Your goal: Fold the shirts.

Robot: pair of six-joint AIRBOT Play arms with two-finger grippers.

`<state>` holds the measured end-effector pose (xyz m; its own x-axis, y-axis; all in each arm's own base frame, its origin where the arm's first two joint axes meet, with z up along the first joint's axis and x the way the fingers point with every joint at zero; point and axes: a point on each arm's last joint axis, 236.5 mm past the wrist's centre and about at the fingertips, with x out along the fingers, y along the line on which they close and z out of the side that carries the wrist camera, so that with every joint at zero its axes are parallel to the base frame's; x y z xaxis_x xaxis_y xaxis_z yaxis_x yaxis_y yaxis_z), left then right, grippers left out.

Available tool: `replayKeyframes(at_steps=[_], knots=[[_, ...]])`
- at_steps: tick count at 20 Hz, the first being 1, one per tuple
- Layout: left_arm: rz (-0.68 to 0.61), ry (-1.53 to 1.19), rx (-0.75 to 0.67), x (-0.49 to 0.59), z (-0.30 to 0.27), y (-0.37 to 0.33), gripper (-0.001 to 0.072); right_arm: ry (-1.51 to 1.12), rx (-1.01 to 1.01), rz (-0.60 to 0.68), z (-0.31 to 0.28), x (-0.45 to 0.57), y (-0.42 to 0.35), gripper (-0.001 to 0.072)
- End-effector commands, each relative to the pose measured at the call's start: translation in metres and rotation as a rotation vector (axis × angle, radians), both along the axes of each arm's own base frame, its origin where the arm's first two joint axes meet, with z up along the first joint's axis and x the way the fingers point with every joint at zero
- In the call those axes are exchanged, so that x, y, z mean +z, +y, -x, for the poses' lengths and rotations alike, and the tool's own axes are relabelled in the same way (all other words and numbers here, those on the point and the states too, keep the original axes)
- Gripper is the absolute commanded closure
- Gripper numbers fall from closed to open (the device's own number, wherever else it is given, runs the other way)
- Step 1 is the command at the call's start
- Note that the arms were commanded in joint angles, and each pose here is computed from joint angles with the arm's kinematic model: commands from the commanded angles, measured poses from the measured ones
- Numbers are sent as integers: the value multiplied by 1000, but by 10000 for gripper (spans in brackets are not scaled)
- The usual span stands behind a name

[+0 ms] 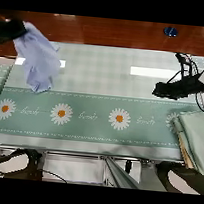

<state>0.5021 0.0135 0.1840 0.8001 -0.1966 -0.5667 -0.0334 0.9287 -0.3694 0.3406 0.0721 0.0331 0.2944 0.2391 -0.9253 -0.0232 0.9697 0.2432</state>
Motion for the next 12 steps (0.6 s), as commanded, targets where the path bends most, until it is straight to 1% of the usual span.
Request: replayKeyframes(at_steps=[1, 4, 7, 10, 12], knots=[[143, -335, -70, 129, 28, -56, 689, -104, 14, -12, 4, 34, 2, 305], [199, -531, -122, 208, 65, -90, 688, -192, 17, -18, 12, 64, 2, 305], [228, -659, -220, 266, 103, -129, 688, -266, 18, -23, 20, 89, 2, 304], [293, -711, -358, 289, 140, -186, 688, -321, 21, -23, 27, 106, 2, 304], [308, -741, -472, 287, 163, -232, 688, -342, 22, -20, 30, 112, 1, 304]])
